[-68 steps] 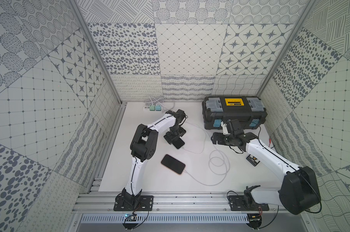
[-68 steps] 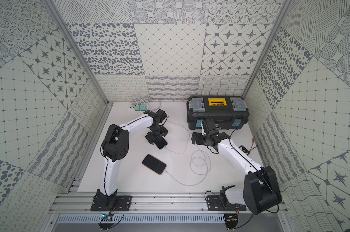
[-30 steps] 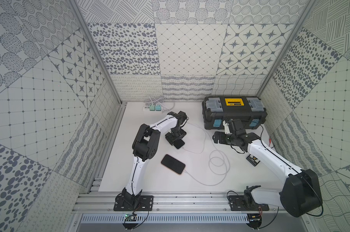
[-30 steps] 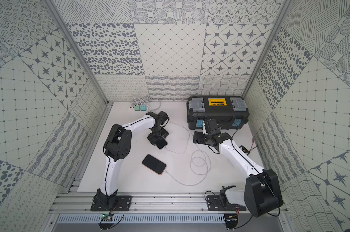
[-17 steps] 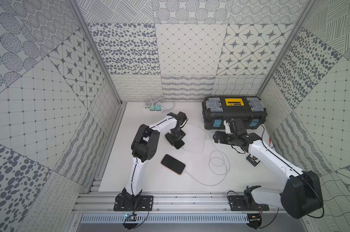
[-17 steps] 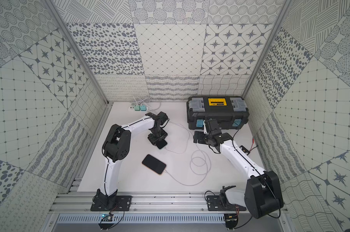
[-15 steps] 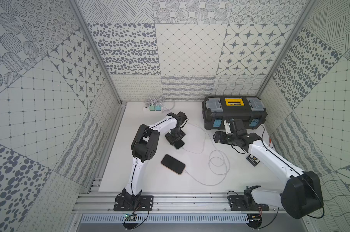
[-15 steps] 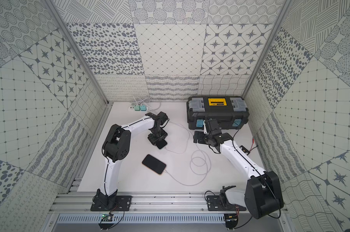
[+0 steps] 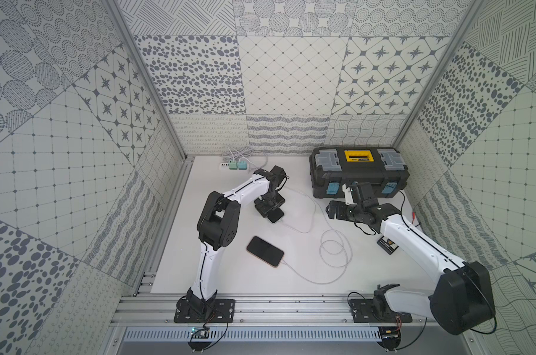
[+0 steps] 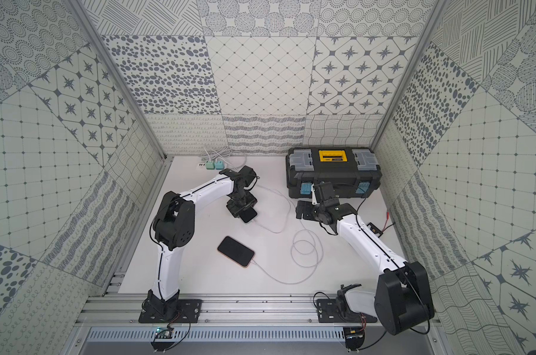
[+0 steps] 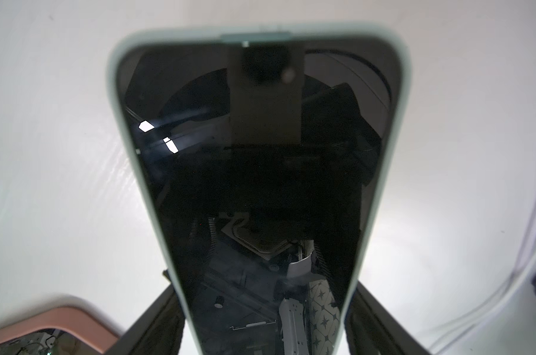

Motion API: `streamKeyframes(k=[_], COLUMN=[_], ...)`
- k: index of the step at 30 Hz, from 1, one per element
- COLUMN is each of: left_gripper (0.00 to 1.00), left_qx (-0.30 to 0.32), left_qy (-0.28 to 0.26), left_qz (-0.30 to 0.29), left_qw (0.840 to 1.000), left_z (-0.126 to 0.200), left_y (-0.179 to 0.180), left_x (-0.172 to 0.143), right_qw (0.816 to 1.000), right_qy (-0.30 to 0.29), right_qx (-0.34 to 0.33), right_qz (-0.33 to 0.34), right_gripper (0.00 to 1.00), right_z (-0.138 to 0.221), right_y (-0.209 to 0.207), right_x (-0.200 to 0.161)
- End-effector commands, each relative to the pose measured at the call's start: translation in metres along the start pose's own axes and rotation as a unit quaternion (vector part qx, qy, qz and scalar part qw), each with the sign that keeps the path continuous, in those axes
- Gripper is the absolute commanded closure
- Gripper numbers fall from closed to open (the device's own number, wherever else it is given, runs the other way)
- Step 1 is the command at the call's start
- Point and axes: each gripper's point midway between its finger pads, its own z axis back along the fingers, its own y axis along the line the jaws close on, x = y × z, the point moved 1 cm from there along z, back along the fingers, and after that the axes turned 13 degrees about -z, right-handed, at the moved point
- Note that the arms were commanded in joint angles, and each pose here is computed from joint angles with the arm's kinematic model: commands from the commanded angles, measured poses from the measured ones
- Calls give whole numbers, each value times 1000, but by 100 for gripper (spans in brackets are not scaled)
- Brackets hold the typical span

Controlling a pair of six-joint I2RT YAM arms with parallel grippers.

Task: Unplug the charging cable from the phone
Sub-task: Pick up the phone at the center of the board, then remove the charging cable from the phone.

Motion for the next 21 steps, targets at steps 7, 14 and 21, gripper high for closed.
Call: streamKeyframes(k=[7,14,21], left_gripper=[69,69,69], left_qx=[-28,-34,-46], left_qy=[-31,-48,-61], left_qz=[-29,-36,-39], left_qw=[999,998,996], left_z=[45,63,75], left_y=[-6,-2,1], left_x=[5,5,4], right_qw=[996,988,978], right_qy=[4,40,58], right_qx=[82,141,189], right_qz=[31,51,62], right_gripper=[8,15,22], right_z=[2,-11,-22], right_y=[42,77,110], right_x=[-6,-24,-37])
